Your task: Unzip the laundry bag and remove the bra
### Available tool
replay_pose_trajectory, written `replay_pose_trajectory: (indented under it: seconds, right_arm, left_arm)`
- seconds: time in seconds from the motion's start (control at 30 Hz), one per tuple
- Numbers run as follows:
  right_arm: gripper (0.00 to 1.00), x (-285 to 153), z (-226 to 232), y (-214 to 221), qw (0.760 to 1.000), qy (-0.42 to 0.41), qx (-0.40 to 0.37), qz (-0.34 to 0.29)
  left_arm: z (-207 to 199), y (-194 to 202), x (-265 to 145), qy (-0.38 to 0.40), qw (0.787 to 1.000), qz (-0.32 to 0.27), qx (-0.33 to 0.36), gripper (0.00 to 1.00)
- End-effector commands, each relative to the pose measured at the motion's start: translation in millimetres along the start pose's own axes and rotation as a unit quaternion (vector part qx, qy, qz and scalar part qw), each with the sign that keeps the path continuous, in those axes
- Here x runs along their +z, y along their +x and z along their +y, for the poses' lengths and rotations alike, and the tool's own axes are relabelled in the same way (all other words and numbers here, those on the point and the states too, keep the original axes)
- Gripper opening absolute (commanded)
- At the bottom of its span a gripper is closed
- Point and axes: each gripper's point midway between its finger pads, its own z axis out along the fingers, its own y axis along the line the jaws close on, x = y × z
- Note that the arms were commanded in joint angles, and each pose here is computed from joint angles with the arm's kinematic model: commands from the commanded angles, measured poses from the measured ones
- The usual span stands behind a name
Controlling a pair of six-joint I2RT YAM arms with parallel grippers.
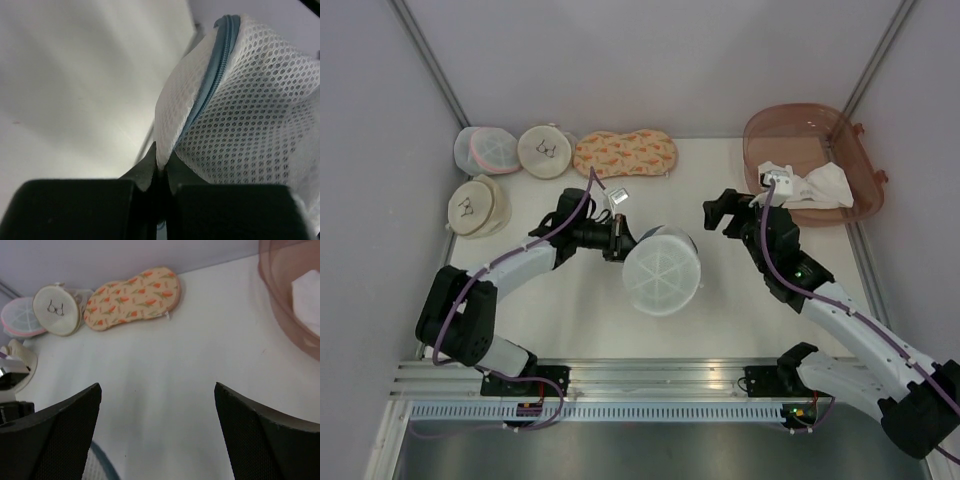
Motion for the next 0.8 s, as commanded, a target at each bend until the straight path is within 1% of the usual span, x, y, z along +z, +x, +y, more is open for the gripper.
replay_pose_trajectory:
  seconds: [0.0, 0.03, 0.07, 0.1, 0.13, 0.17, 0.2, 0.27, 0.3, 0.33, 0.37, 0.4, 0.47, 0.5, 0.57, 0.67, 0.7, 0.77]
  right_arm:
    - [0.98, -21.1, -21.8, -34.0, 0.996, 0.052, 0.012, -0.069]
    - [0.98, -22.8, -21.6, -42.3, 0.995, 0.053, 0.018, -0.086]
    - [0.98, -24.6, -21.8, -46.8, 0.994, 0.052, 0.012, -0.092]
    - [0.98, -24.8, -21.5, -47.4, 0.994, 0.052, 0.009, -0.091]
    - [0.98, -24.0, -19.6, -47.4, 0.995, 0.05, 0.007, -0.088]
    - [0.98, -21.4, -13.6, -46.3, 0.996, 0.037, 0.0, -0.078]
    - [0.98, -20.1, -8.9, -45.9, 0.997, 0.026, -0.001, -0.074]
    - [0.98, -17.5, 9.9, -36.9, 0.999, -0.023, -0.009, -0.047]
    - [0.98, -18.1, 16.5, -33.7, 0.998, -0.043, -0.011, -0.04]
    - [0.98, -19.4, 23.3, -27.0, 0.997, -0.067, -0.012, -0.029]
    - [0.98, -24.1, 40.3, -25.0, 0.993, -0.117, -0.009, -0.024]
    - [0.98, -31.1, 49.5, -25.3, 0.988, -0.149, -0.007, -0.025]
    - [0.98, -43.1, 61.0, -24.8, 0.98, -0.194, -0.002, -0.033]
    - [0.98, -50.9, 70.7, -20.3, 0.974, -0.228, -0.004, -0.02]
    - [0.98, -61.3, 76.7, -17.7, 0.967, -0.254, -0.009, -0.014]
    - [0.98, -79.5, 91.9, -8.9, 0.948, -0.317, -0.015, 0.005]
    - [0.98, -85.8, 97.8, -2.0, 0.94, -0.341, -0.016, 0.02]
    - [0.98, -86.8, 99.1, 5.2, 0.938, -0.346, -0.004, 0.037]
  left_arm:
    - [-62.8, 2.0, -15.6, 0.188, 0.981, 0.03, 0.033, 0.02]
    - [-64.0, 2.3, -16.3, 0.198, 0.979, 0.032, 0.036, 0.02]
    - [-62.5, 4.2, -15.6, 0.205, 0.978, 0.042, 0.013, 0.02]
    - [-67.0, 1.4, -17.5, 0.223, 0.973, 0.028, 0.049, 0.02]
    - [-69.2, 0.3, -19.3, 0.232, 0.971, 0.026, 0.055, 0.02]
    - [-73.7, 0.7, -21.5, 0.24, 0.97, 0.033, 0.025, 0.02]
    - [-78.7, -2.3, -23.9, 0.261, 0.963, 0.015, 0.072, 0.02]
    - [-82.9, -7.6, -28.9, 0.276, 0.959, 0.007, 0.059, 0.02]
    - [-78.3, -12.0, -30.9, 0.287, 0.954, -0.012, 0.088, 0.02]
    - [-74.7, -15.2, -31.8, 0.291, 0.953, -0.019, 0.08, 0.02]
    - [-69.5, -21.7, -30.8, 0.287, 0.956, -0.024, 0.051, 0.02]
    - [-56.2, -27.0, -26.2, 0.28, 0.959, -0.03, 0.036, 0.02]
    - [-45.8, -33.5, -21.5, 0.276, 0.96, -0.04, 0.02, 0.02]
    - [-42.6, -36.3, -20.2, 0.275, 0.96, -0.042, 0.017, 0.02]
    - [-39.9, -40.1, -18.4, 0.274, 0.96, -0.051, 0.021, 0.02]
    - [-42.2, -48.2, -21.5, 0.274, 0.959, -0.065, 0.031, 0.02]
    - [-41.8, -50.5, -22.6, 0.274, 0.959, -0.069, 0.031, 0.02]
    - [-44.9, -54.3, -24.0, 0.276, 0.958, -0.071, 0.034, 0.02]
